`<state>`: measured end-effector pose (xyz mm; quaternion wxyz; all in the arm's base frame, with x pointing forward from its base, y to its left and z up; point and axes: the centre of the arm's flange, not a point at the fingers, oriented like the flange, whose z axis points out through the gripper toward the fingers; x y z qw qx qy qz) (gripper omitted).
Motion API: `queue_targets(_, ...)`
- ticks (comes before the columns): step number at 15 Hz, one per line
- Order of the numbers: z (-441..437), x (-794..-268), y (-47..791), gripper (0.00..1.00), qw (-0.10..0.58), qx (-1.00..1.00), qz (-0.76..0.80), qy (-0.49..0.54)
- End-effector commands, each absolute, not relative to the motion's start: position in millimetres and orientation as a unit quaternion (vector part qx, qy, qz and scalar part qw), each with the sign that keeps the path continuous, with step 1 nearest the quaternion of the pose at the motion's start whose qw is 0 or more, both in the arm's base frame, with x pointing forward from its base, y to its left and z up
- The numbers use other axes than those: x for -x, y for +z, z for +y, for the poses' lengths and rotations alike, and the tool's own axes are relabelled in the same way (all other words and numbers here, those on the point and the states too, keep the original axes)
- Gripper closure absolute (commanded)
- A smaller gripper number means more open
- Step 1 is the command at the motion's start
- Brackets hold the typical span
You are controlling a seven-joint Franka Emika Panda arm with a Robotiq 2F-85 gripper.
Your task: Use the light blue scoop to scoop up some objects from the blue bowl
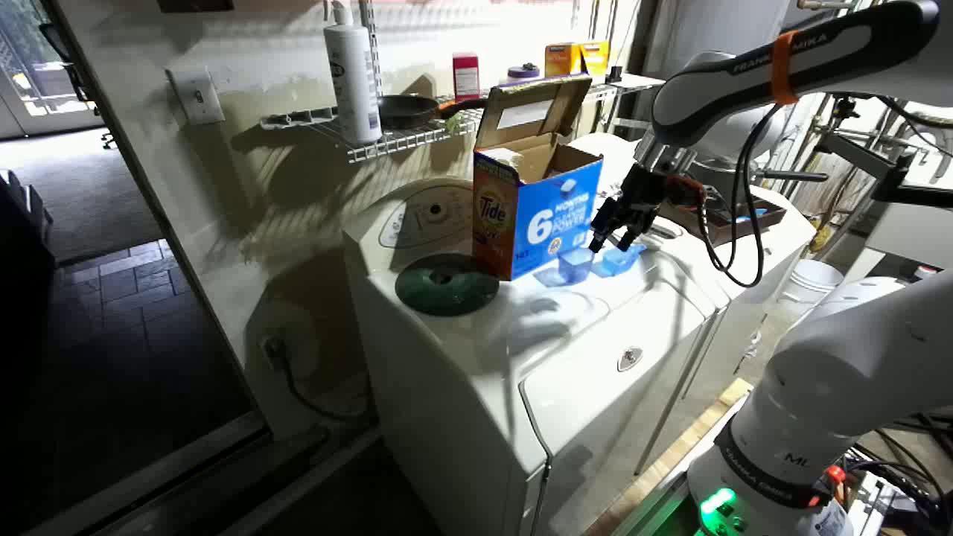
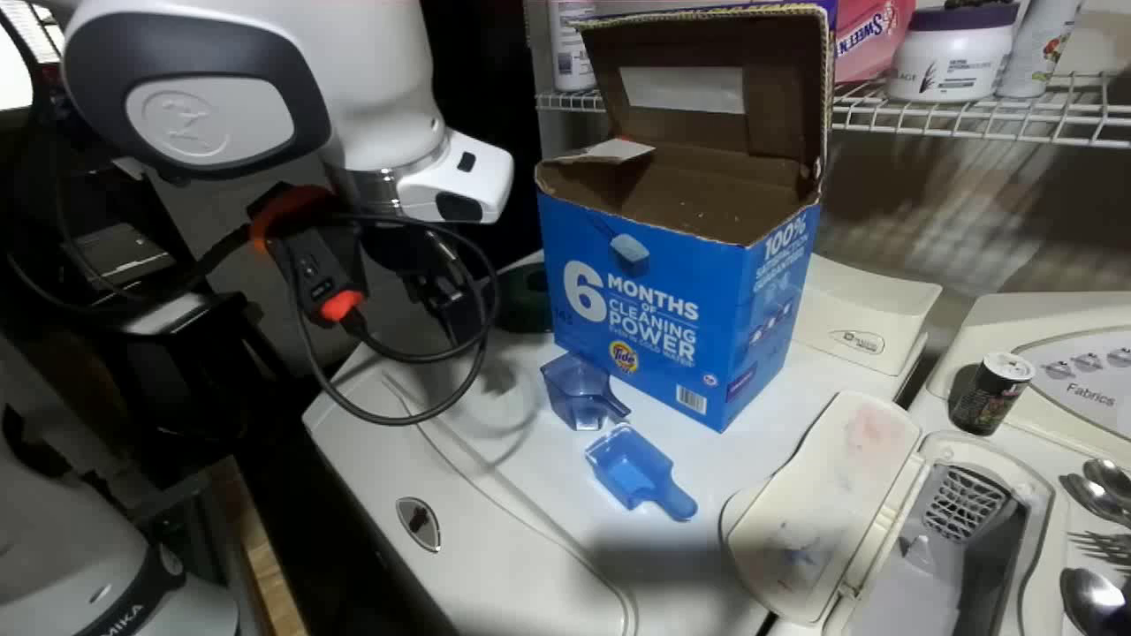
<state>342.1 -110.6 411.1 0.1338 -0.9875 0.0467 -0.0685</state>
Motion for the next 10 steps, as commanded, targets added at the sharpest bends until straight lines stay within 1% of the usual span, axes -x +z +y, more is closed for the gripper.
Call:
queue_targets(1,-111,-342,411,0.00,0.134,0.988,0.047,-0.069)
queue_targets(6,-111,-342,411,0.00,0.134,0.988,0.047,-0.069)
queue_targets(10,-134,-357,399,0.00,0.083,0.979,0.163,-0.089)
